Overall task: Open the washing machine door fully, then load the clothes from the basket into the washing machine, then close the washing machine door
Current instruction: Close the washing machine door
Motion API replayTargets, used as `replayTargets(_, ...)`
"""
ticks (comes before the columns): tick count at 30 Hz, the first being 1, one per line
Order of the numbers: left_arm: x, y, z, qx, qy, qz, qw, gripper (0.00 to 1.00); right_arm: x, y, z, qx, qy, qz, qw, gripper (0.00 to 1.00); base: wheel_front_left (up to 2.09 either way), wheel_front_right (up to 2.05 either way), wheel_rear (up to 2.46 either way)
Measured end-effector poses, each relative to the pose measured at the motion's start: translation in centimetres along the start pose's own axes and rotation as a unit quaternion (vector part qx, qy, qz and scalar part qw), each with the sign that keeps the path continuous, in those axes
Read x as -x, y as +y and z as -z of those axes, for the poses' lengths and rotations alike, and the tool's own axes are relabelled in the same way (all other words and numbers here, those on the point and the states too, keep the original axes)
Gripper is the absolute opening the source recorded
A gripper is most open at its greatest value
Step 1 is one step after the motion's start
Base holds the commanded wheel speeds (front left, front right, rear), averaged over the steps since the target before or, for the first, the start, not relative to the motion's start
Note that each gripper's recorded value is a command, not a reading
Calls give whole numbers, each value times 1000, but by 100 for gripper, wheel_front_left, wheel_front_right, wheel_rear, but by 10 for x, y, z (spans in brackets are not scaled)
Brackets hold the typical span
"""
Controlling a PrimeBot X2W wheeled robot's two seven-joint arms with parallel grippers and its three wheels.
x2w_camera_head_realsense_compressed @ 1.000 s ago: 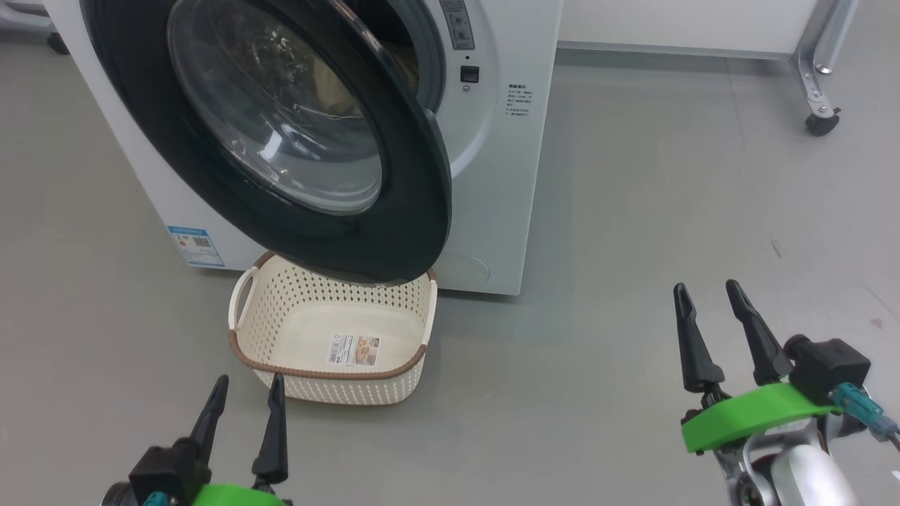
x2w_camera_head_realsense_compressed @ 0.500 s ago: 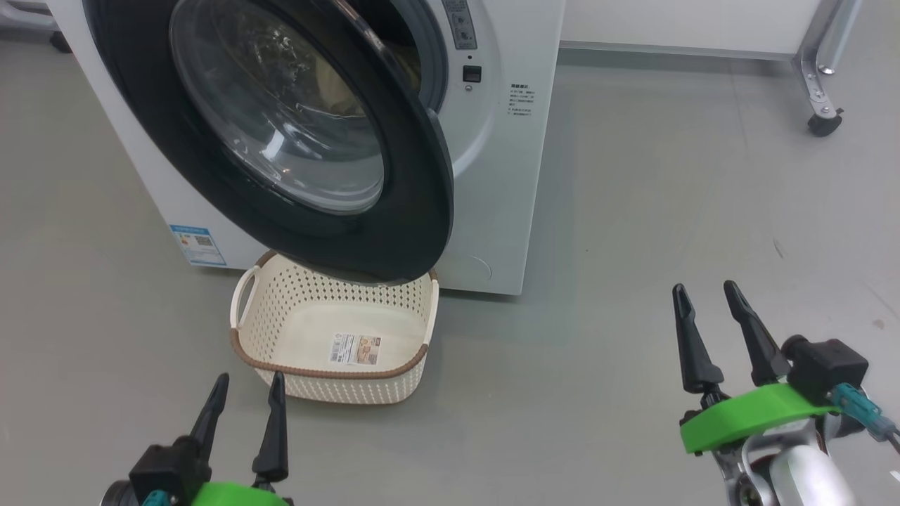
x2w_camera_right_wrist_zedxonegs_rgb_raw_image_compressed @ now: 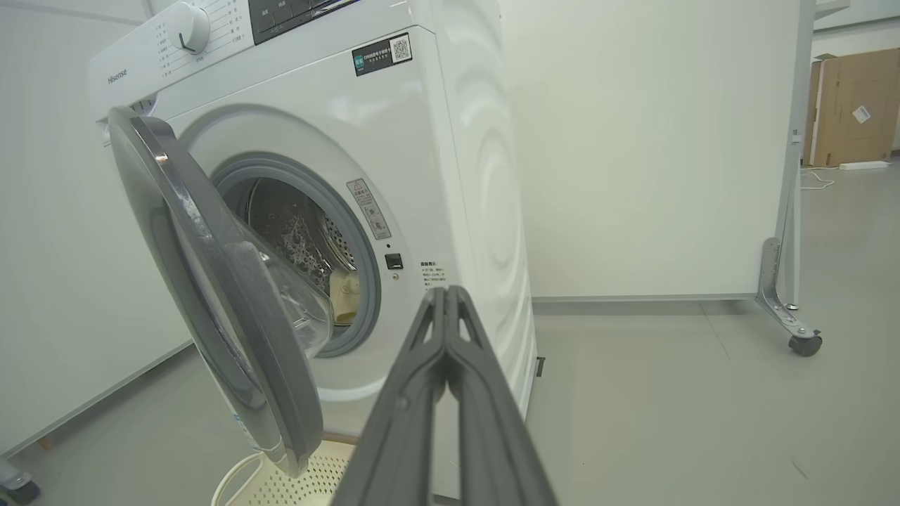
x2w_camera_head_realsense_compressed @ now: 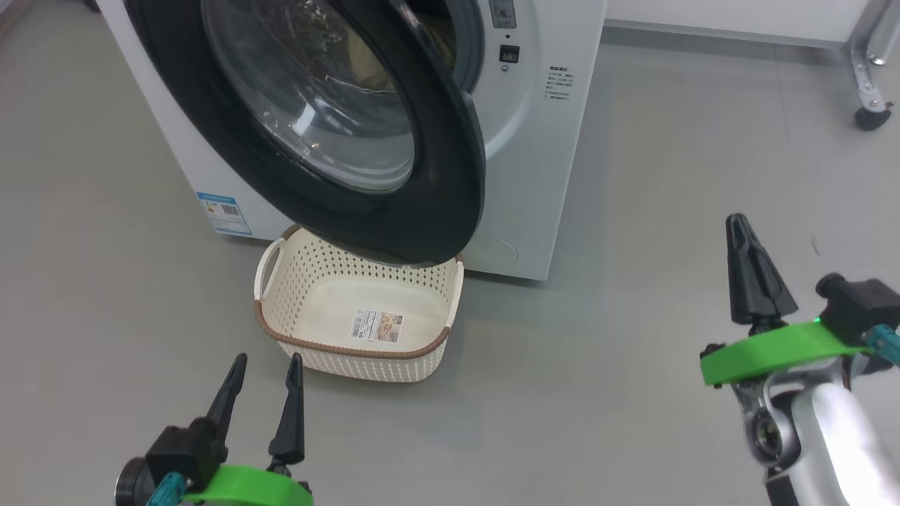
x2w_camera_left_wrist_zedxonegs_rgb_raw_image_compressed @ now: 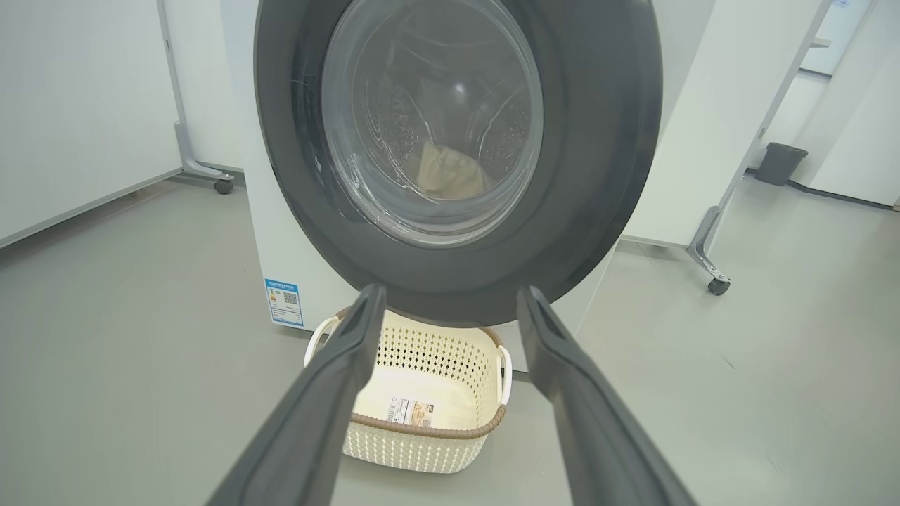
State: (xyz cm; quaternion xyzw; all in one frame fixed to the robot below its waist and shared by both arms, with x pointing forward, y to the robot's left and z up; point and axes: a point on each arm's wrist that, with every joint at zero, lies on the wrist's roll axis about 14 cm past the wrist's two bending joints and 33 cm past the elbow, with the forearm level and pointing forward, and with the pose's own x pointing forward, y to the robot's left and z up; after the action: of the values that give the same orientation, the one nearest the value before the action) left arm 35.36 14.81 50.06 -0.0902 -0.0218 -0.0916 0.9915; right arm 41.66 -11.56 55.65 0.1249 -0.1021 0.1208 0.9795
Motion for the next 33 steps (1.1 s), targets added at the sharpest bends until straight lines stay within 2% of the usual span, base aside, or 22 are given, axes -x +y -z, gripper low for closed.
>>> replayTargets(8, -1, 8, 7, 5, 11, -16, 1000, 100, -55, 22, -22, 33, -39, -65, 997, 0, 0, 0, 0)
replayTargets(15, -6, 21, 8, 1, 15, -36, 999, 100, -95, 83, -35, 42, -75, -168, 982, 0, 0, 0, 0)
replayTargets(24, 1, 35, 14, 2, 26, -66, 998, 100, -99, 164, -8, 38, -56, -298, 952, 0, 0, 0, 0)
replayTargets(28, 6, 41, 16, 2, 30, -79, 996, 100, -96, 186, 5, 30, -42, -332, 942, 0, 0, 0, 0)
replayTargets(33, 8, 47, 14, 0, 29, -91, 995, 100, -95, 198, 28, 18, -9, -350, 936, 0, 0, 0, 0)
